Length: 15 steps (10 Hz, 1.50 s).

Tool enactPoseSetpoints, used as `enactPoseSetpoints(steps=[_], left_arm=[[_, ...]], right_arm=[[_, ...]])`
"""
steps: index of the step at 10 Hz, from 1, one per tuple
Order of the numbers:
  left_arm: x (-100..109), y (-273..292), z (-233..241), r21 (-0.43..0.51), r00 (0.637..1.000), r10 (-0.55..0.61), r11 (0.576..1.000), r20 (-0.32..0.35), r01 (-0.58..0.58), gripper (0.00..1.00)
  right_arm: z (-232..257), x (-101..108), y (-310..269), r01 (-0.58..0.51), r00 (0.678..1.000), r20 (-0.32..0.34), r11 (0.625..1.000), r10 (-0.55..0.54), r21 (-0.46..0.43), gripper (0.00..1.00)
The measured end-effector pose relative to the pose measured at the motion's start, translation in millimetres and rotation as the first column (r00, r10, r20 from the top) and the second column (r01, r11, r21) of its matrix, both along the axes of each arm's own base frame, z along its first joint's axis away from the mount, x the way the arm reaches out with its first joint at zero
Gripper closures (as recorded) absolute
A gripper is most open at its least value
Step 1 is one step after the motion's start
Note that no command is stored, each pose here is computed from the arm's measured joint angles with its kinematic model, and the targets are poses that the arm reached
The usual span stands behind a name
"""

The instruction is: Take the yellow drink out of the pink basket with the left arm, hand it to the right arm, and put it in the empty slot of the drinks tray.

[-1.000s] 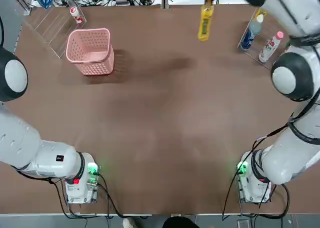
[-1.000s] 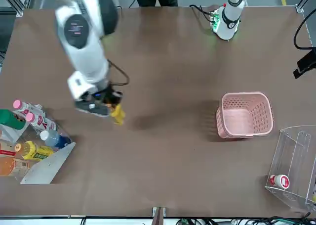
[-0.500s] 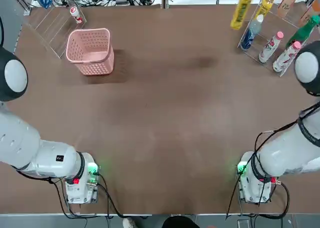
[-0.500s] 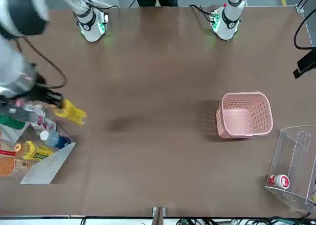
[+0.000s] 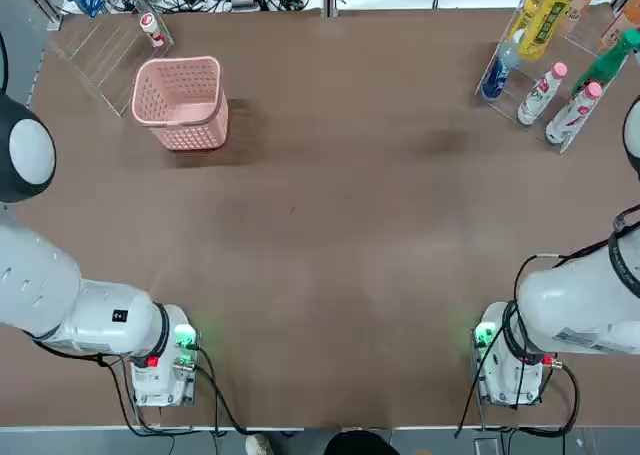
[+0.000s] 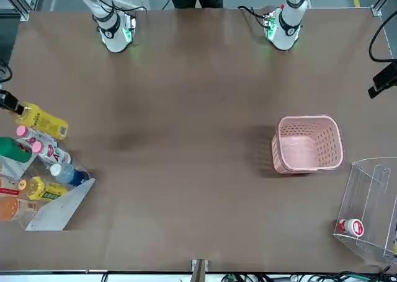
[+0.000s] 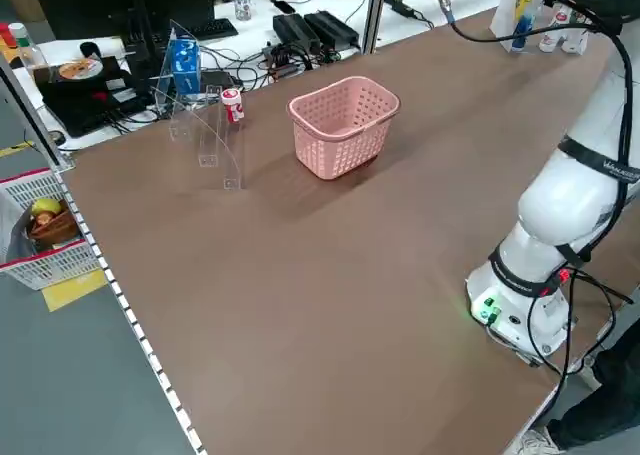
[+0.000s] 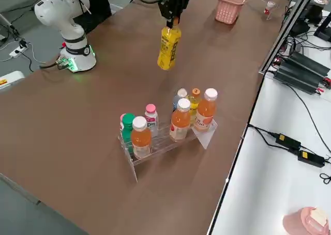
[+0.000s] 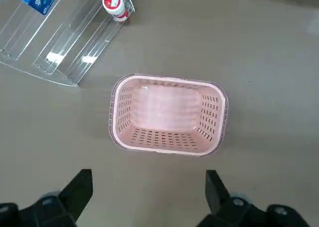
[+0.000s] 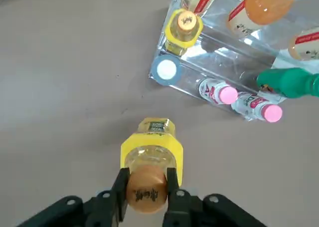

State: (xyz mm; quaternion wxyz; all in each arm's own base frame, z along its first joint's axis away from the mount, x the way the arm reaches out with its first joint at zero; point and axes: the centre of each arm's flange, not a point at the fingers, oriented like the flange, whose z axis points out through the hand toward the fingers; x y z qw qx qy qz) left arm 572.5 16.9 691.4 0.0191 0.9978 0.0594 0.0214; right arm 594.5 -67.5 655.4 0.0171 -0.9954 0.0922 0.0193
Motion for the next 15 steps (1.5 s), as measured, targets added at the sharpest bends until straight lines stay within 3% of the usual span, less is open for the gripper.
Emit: enactPoseSetpoints(steps=[3,7,15], left_arm=[[0,0,0,0.000,1.000,0.000,1.000,0.000,0.000,0.00],[0,0,0,0.000,1.000,0.000,1.000,0.000,0.000,0.00],[0,0,0,0.000,1.000,0.000,1.000,-0.001,0.000,0.00]], right_arm=[[14,1,-17,-0.015,0.998,0.060,0.999,0.017,-0.038,0.66],[13,0,-77,0.053,0.993,0.112,0.997,-0.047,-0.054,0.66],[-52,43,-132,0.181,0.978,0.123,0.979,-0.169,-0.095,0.66]])
